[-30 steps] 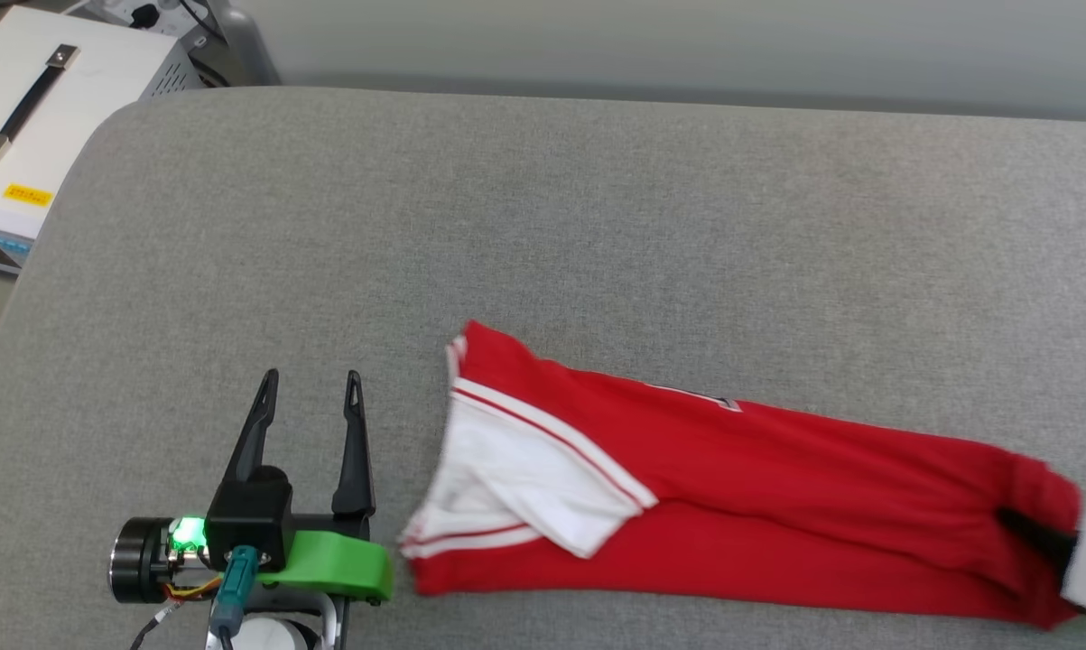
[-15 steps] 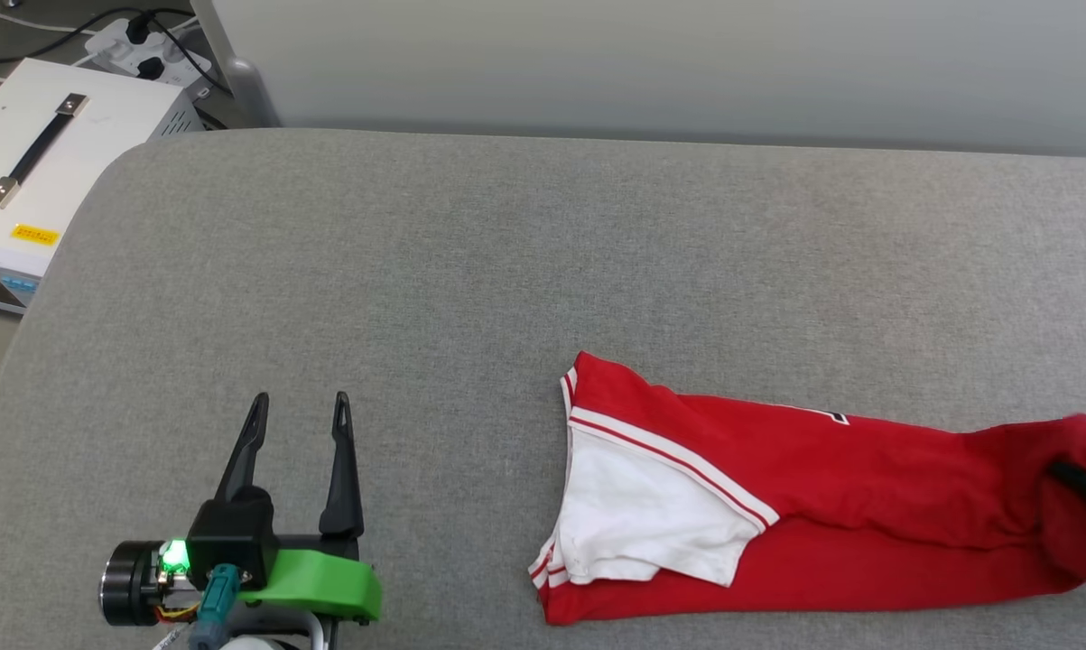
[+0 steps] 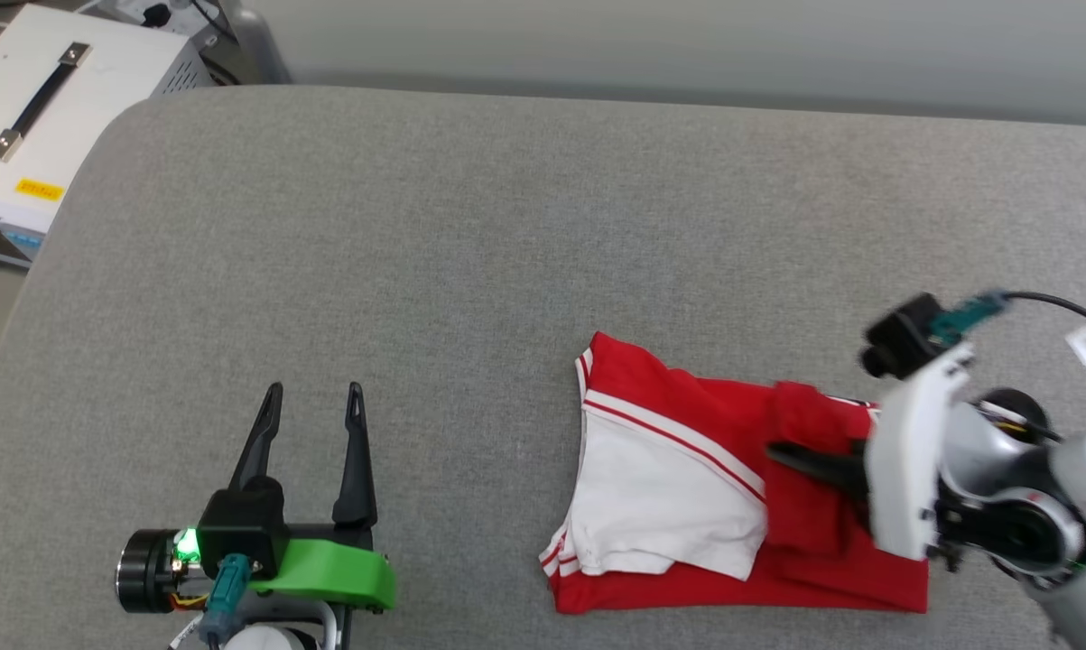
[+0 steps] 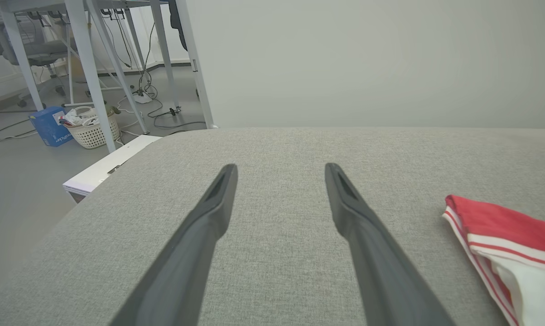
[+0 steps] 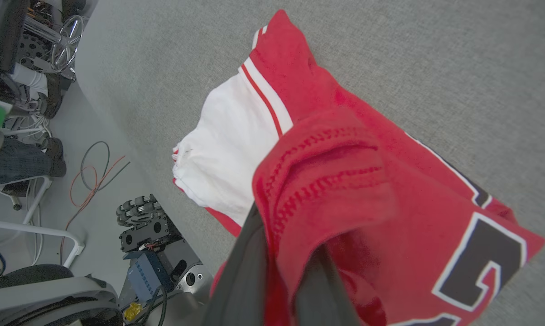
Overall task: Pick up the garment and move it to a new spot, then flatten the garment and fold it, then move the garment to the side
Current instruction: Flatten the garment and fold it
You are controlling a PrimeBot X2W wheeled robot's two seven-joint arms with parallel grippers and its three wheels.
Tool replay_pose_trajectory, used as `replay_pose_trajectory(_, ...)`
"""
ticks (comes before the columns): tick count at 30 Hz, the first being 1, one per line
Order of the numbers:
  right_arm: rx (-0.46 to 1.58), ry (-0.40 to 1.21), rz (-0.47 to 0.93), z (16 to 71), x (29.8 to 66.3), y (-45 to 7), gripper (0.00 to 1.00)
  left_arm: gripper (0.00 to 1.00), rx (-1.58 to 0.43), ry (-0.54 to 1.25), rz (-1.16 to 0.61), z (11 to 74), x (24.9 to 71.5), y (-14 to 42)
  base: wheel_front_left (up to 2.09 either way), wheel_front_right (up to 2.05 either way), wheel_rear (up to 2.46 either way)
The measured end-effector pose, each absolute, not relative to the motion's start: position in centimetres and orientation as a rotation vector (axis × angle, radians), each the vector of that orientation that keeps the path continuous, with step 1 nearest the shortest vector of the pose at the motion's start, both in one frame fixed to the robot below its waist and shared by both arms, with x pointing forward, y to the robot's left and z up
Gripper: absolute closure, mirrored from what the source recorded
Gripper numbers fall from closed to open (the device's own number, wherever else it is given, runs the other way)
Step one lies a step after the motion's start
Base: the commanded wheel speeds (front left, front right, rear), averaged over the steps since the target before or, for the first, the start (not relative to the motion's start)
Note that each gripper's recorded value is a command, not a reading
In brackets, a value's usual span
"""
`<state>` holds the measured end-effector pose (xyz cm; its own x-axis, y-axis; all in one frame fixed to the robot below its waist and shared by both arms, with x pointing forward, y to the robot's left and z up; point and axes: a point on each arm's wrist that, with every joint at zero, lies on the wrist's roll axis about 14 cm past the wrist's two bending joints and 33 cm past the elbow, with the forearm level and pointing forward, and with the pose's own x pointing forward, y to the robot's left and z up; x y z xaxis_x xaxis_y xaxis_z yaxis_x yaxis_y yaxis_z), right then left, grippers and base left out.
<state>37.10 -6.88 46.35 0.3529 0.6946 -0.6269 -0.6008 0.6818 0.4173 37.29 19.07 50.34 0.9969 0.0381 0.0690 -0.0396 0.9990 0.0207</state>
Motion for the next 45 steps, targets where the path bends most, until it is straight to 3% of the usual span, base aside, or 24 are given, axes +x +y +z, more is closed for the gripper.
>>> replay_pose_trajectory(8,0.017,0.898,0.962,44.0,38.6,-0.4,1.00,0.00,0.009,-0.048,0.053,49.5,38.4,19.3,0.00,0.00,0.00)
replay_pose_trajectory(18,-0.045,0.965,0.972,38.5,37.8,1.8,1.00,0.00,0.008,-0.029,0.079,48.8,38.8,19.9,0.00,0.00,0.00)
replay_pose_trajectory(20,-0.021,0.936,0.966,38.8,38.0,1.9,0.69,0.00,0.010,-0.032,0.081,48.9,38.8,19.9,0.00,0.00,0.00)
replay_pose_trajectory(21,-0.021,0.913,0.966,39.0,38.1,1.8,0.22,0.00,0.011,-0.034,0.081,49.0,38.8,19.9,0.00,0.00,0.00)
replay_pose_trajectory(22,-0.014,0.879,0.962,39.5,38.4,1.7,0.00,0.00,0.010,-0.037,0.082,49.1,38.7,20.0,0.00,0.00,0.00)
replay_pose_trajectory(29,0.015,0.473,0.895,47.3,42.3,-0.8,0.00,0.00,0.016,-0.073,0.078,50.3,38.3,20.0,0.00,0.00,0.00)
replay_pose_trajectory(31,0.001,0.339,0.833,49.8,43.8,-2.7,0.00,0.00,0.019,-0.081,0.067,50.6,38.3,19.7,0.00,0.00,0.00)
replay_pose_trajectory(32,-0.032,0.154,0.712,53.1,45.4,-6.2,0.00,0.00,0.019,-0.100,0.042,51.2,38.3,19.0,0.00,0.00,0.00)
replay_pose_trajectory(34,-0.040,0.045,0.627,54.9,45.7,-8.5,0.00,0.00,0.017,-0.117,0.028,51.7,38.4,18.5,0.00,0.00,0.00)
replay_pose_trajectory(40,-0.049,-0.168,0.403,57.7,44.2,-14.1,0.00,0.00,0.015,-0.154,-0.015,52.9,38.2,17.3,0.00,0.00,0.00)
replay_pose_trajectory(45,-0.047,-0.241,0.238,57.9,41.8,-17.8,0.00,0.00,0.013,-0.174,-0.028,53.6,37.8,16.9,0.00,0.00,0.00)
